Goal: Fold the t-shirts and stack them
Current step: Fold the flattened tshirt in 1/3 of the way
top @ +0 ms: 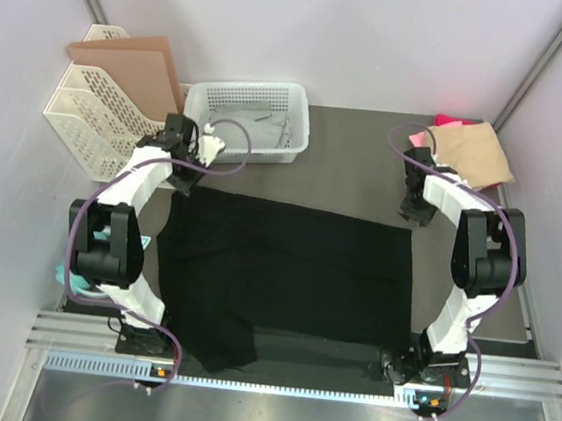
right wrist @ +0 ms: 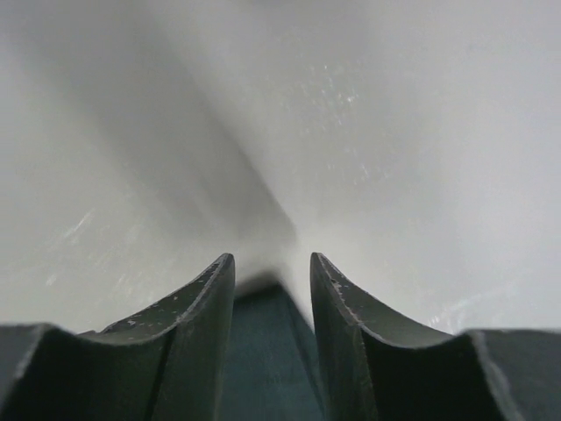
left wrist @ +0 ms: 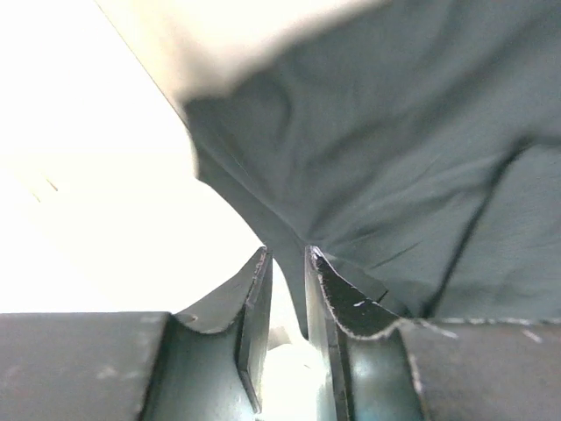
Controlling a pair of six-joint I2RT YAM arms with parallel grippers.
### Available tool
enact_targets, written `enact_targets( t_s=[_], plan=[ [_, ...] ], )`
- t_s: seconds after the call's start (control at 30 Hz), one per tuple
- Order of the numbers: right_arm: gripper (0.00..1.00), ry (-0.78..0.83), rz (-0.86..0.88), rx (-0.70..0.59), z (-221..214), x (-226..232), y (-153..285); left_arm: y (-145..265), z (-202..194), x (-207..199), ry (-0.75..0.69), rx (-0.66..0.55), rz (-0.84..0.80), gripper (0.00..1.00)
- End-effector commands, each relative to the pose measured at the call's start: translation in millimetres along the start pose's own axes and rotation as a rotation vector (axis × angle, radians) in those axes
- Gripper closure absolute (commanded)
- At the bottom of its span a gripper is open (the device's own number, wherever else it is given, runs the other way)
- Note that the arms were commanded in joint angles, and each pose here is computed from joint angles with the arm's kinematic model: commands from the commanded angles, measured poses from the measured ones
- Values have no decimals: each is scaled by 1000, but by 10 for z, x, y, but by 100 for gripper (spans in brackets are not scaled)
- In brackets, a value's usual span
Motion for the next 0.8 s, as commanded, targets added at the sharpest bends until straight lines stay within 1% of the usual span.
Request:
enact_targets(
  t_s=[0.0, 0.07, 0.17, 0.3, 0.43, 0.53, 0.77],
  plan=[
    [59, -13, 96, -116, 165, 23, 578, 551, 387, -188, -21, -149, -34, 71],
    [57, 7, 119, -145, 82, 28, 729, 629, 429, -263, -36, -168, -40, 71],
    [55, 47, 138, -158, -76, 33, 875, 674, 420, -409, -68, -165, -44, 70],
    [54, 65, 217, -87, -389, 75, 880, 624, 335, -524, -98, -145, -29, 70],
    [54, 96, 177, -34, -602, 43, 639, 533, 221, -578, -90, -123, -32, 70],
    [54, 118, 148, -2, -662, 88, 468, 505, 131, -621, -82, -99, -39, 71],
    [55, 108, 84, 27, -502, 207, 83, 583, -177, -723, -105, -92, -25, 71]
  ],
)
Point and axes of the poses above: each gripper's point midway between its finger pads, its own y axis back along the fingers, its own x axis along the line the jaws close on, z = x × y, the point moved 4 cm from there along y, back along the fingers, and after that the axes turned 3 degrees about -y, right-handed, at the moved point
